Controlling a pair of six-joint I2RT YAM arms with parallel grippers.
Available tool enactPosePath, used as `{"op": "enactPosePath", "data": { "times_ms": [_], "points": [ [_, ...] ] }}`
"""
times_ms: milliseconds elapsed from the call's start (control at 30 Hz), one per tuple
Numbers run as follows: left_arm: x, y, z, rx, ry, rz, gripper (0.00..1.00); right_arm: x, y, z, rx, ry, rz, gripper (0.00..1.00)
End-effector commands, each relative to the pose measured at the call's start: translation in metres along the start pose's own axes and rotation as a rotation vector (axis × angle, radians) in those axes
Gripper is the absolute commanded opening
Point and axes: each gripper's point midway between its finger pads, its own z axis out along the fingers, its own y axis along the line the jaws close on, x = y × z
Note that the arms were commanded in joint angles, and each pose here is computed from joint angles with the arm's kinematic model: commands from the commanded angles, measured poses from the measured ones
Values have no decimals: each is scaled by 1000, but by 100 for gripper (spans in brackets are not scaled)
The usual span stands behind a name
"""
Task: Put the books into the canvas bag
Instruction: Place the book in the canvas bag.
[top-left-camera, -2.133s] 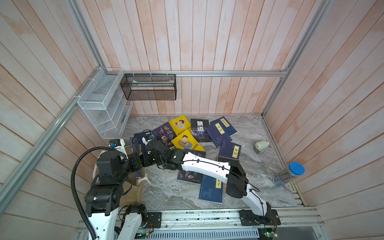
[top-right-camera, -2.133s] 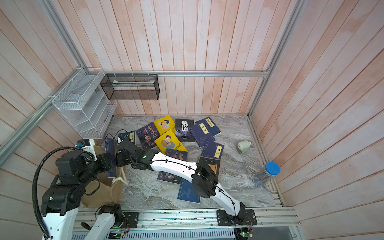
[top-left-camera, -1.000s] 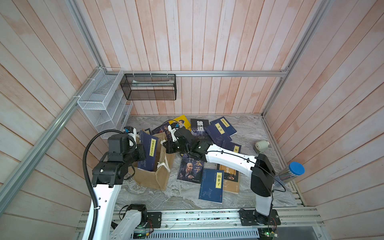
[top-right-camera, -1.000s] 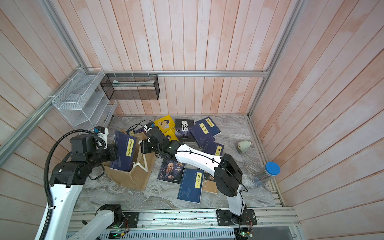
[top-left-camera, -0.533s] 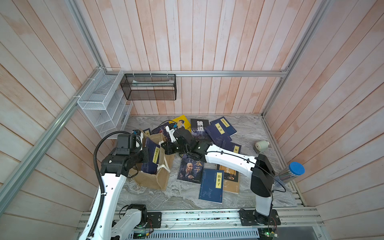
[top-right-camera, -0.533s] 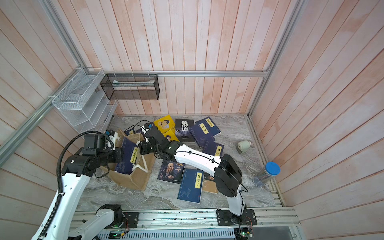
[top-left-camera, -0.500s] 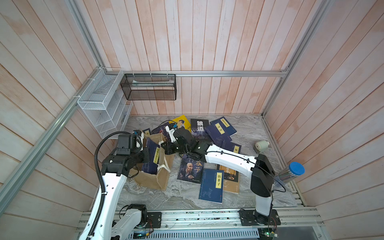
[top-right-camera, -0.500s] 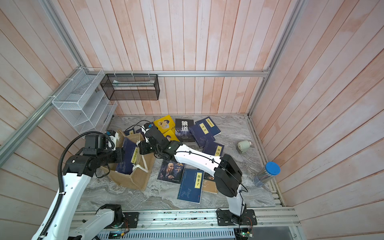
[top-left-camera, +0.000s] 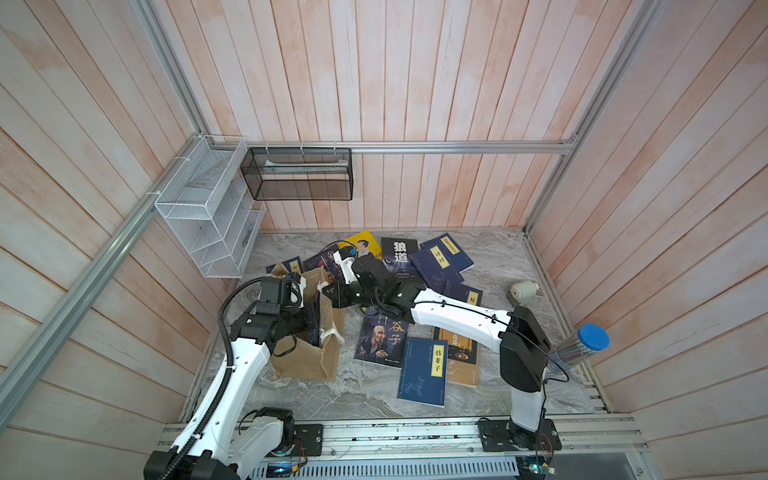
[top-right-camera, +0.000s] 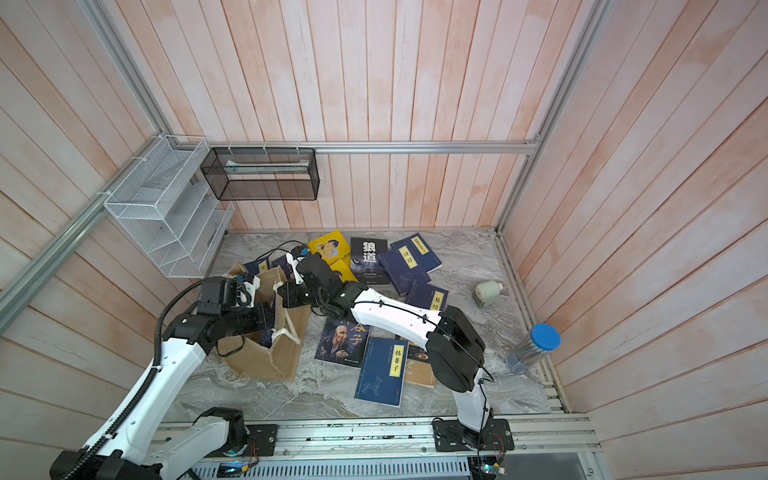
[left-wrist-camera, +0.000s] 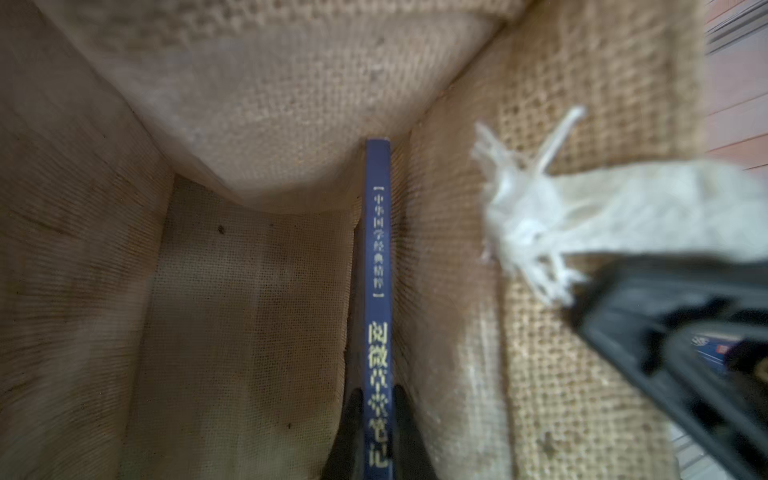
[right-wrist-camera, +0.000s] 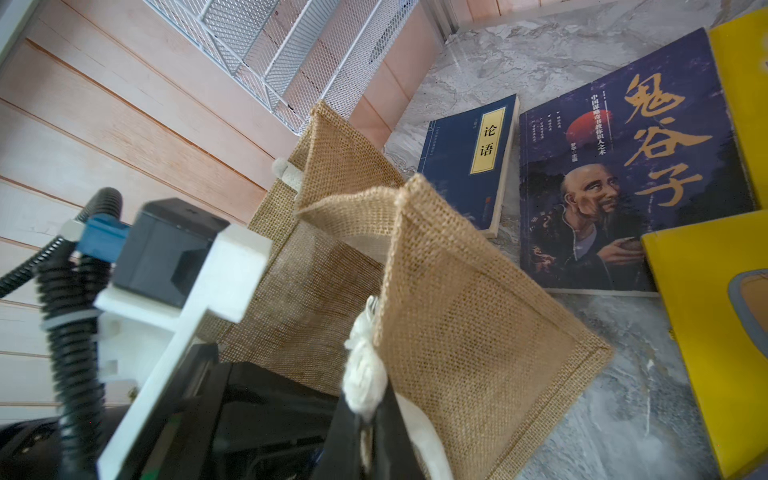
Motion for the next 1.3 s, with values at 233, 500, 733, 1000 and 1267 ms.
{"op": "enactPosePath", "data": {
  "times_ms": [233, 500, 733, 1000, 1267],
  "points": [
    [14, 11, 36, 27, 1, -55, 0, -6, -2, -7, -36, 10, -21, 0],
    [31, 40, 54, -82, 20, -44, 0, -5, -5, -8, -23, 8, -41, 0],
    [6, 43, 33, -161, -51, -7, 28, -4, -8, -9, -10, 5, -49, 0],
    [-42, 21, -16, -173, -188, 24, 45, -4, -11, -11, 9, 7, -62, 0],
    [-47, -13, -26, -8, -181, 8, 31, -10, -7, -15, 7, -13, -73, 0]
  ]
}}
